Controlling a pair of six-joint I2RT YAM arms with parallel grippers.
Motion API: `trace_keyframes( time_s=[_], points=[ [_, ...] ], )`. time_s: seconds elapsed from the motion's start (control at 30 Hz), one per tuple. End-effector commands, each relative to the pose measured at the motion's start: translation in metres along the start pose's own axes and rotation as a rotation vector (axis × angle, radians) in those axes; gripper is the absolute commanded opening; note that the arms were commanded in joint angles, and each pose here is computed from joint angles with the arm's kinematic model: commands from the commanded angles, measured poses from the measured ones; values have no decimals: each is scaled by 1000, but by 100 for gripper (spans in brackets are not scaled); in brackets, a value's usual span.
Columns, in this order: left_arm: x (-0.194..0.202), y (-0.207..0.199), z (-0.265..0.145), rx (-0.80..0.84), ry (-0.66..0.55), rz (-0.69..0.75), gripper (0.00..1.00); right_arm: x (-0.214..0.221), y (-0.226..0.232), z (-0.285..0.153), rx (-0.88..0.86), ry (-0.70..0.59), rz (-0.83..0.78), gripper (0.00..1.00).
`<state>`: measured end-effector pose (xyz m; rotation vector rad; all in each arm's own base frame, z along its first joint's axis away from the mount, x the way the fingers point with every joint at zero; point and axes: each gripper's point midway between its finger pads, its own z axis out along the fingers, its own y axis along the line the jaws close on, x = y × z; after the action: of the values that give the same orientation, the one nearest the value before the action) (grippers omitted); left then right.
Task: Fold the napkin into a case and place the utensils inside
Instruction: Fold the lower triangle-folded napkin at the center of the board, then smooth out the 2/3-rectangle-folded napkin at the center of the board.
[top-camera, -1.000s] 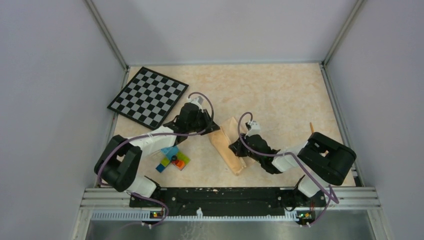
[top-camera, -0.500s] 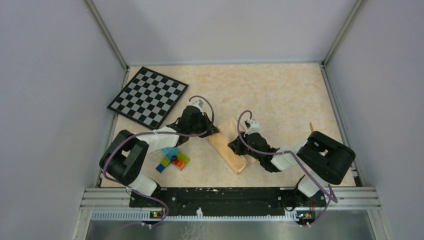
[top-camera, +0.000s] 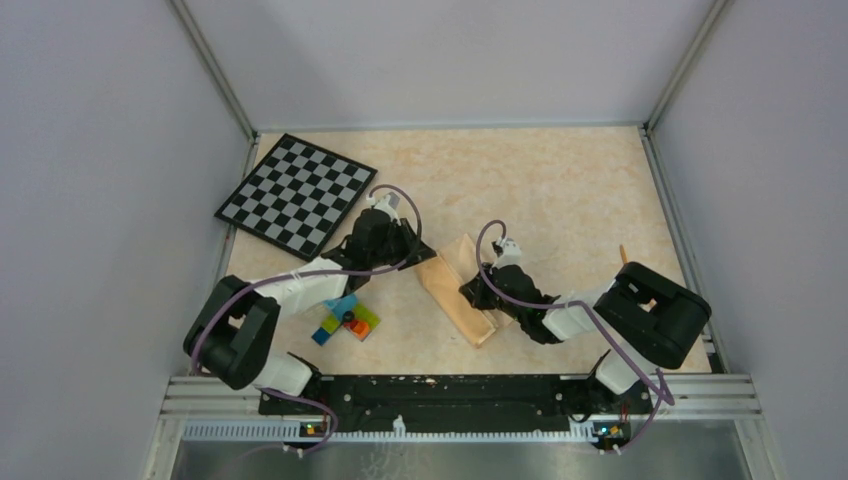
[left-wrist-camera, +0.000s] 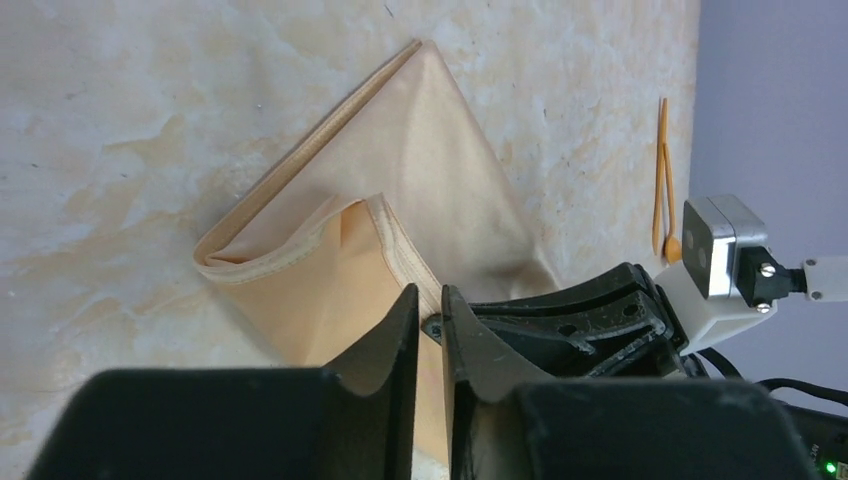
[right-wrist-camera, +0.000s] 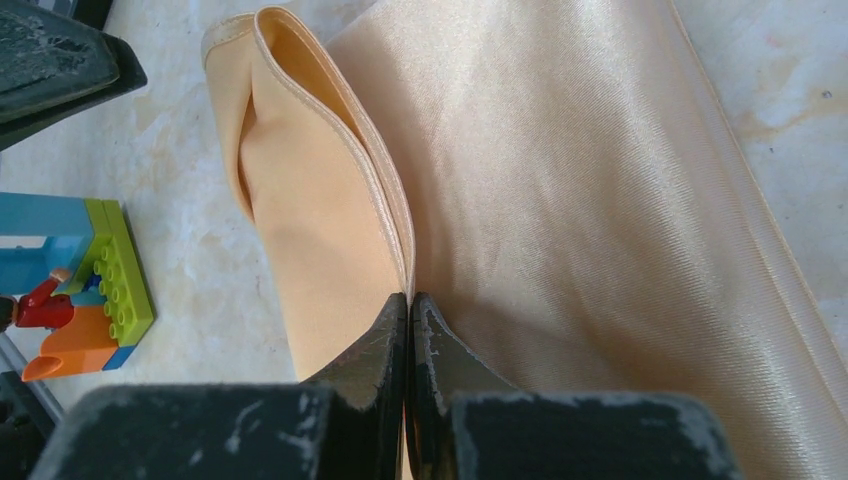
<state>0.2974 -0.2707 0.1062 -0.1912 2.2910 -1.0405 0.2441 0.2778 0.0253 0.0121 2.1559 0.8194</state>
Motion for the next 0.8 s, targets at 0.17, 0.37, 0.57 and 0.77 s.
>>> trace_keyframes(
  time_s=[0.17,0.37,0.57,0.77],
  points=[
    [-3,11,11,43,-7,-17,3,-11,2,3,-1,-39,13,0],
    [3,25,26,30,3,-16,2,-11,4,3,-10,-36,7,0],
    [7,49,38,-22,-1,-14,2,-10,8,3,-31,-27,-9,0],
    [19,71,47,-55,22,-29,1,-16,19,-7,-53,22,-102,17]
  ],
)
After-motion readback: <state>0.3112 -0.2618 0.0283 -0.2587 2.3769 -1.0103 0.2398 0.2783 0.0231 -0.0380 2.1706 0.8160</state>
